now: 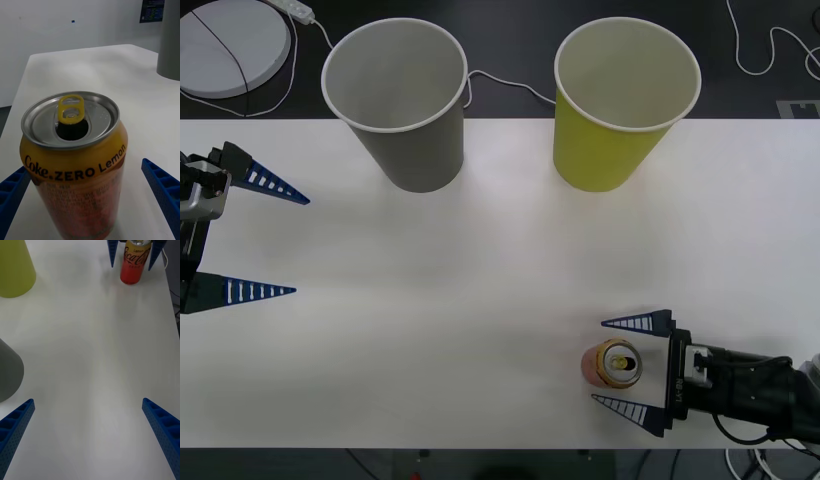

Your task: Put the can into the green bin and the plastic bottle into the gray bin

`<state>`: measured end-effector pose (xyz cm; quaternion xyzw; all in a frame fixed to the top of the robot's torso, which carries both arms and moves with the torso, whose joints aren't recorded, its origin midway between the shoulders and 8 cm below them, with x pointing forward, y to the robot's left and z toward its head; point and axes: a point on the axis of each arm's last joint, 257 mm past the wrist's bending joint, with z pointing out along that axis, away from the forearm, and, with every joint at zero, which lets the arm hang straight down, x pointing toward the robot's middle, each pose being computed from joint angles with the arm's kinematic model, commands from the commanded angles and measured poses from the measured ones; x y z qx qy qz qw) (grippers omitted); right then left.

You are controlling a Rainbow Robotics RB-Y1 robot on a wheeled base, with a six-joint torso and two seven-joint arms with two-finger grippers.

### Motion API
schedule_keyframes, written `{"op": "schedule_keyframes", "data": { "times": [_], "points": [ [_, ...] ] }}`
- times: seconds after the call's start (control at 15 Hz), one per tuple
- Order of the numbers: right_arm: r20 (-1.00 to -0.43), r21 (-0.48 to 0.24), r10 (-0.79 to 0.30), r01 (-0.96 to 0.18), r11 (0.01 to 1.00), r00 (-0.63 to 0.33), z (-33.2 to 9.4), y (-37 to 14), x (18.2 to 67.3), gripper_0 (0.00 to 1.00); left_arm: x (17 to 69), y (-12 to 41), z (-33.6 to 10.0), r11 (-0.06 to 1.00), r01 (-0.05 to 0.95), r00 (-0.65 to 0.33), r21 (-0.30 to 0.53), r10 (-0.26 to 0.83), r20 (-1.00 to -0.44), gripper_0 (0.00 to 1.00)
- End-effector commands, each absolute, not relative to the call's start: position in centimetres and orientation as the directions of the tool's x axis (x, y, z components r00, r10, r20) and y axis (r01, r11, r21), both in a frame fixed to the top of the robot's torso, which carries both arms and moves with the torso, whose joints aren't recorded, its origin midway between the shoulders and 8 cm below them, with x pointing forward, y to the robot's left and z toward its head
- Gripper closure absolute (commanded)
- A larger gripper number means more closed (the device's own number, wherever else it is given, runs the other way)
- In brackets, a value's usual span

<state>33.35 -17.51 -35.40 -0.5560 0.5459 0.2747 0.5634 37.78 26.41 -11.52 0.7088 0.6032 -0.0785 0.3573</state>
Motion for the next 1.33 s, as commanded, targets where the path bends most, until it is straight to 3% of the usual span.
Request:
{"op": "schedule_keyframes", "data": {
  "times": [0.07,0.2,0.27,0.33,0.4,0.47,1.0,1.33],
  "points": [
    [-0.923,-0.326,-0.287,-0.918,0.227,0.256,-35.5,-16.3,33.5,0.00,37.8,26.4,-11.5,-0.017,0.911,0.260,0.412,0.799,-0.542,0.00],
    [-0.922,-0.327,-0.286,-0.919,0.219,0.260,-35.5,-15.8,33.6,0.00,37.8,26.4,-11.5,-0.017,0.911,0.260,0.412,0.799,-0.542,0.00],
    [-0.921,-0.330,-0.286,-0.919,0.216,0.264,-35.5,-15.8,33.6,0.28,37.8,26.4,-11.5,-0.017,0.911,0.260,0.412,0.799,-0.542,0.00],
    [-0.921,-0.331,-0.285,-0.919,0.215,0.265,-35.5,-15.6,33.6,0.79,37.8,26.4,-11.5,-0.017,0.911,0.260,0.412,0.799,-0.542,0.00],
    [-0.921,-0.332,-0.286,-0.919,0.213,0.266,-35.4,-15.6,33.7,0.93,37.8,26.4,-11.5,-0.017,0.911,0.260,0.412,0.799,-0.542,0.00],
    [-0.922,-0.327,-0.284,-0.921,0.213,0.262,-35.5,-15.6,33.6,1.00,37.8,26.4,-11.5,-0.017,0.911,0.260,0.412,0.799,-0.542,0.00],
    [-0.923,-0.314,-0.289,-0.932,0.182,0.255,-34.9,-15.2,33.9,1.00,37.8,26.4,-11.5,-0.017,0.911,0.260,0.412,0.799,-0.542,0.00],
    [-0.894,-0.297,-0.385,-0.947,0.122,0.231,-32.0,-16.2,34.5,1.00,37.8,26.4,-11.5,-0.017,0.911,0.260,0.412,0.799,-0.542,0.00]
  ]
}}
